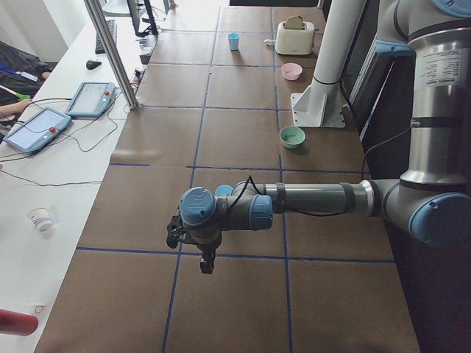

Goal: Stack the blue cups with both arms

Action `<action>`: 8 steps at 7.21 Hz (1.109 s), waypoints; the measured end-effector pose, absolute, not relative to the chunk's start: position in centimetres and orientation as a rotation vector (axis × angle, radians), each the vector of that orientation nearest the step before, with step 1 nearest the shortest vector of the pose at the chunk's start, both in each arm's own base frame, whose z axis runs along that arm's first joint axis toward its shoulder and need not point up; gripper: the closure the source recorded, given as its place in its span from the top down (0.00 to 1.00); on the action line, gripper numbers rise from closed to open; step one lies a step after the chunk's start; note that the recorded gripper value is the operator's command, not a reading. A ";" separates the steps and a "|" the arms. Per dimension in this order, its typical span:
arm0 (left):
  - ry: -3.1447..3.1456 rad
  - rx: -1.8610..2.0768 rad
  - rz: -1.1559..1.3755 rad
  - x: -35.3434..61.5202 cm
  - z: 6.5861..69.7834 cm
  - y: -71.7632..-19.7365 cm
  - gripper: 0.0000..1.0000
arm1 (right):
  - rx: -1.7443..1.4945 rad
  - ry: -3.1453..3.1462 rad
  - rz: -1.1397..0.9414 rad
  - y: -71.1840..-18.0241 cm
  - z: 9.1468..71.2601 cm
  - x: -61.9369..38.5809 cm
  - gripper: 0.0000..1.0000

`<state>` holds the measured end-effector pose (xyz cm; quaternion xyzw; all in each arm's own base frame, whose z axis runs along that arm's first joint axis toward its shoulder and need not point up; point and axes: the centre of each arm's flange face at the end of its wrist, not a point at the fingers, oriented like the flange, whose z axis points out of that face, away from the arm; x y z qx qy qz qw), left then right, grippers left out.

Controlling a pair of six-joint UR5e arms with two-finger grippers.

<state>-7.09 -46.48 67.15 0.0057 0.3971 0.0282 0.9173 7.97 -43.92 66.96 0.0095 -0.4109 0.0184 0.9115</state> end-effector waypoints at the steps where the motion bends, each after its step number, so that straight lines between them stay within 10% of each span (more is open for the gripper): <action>1: 0.817 0.012 0.059 -7.1 67.2 -46.5 1.00 | 0.020 -0.848 0.040 -43.9 66.9 8.0 1.00; 8: 0.821 0.014 0.055 -7.0 67.2 -46.2 1.00 | 0.028 -0.854 0.041 -44.0 66.5 8.2 1.00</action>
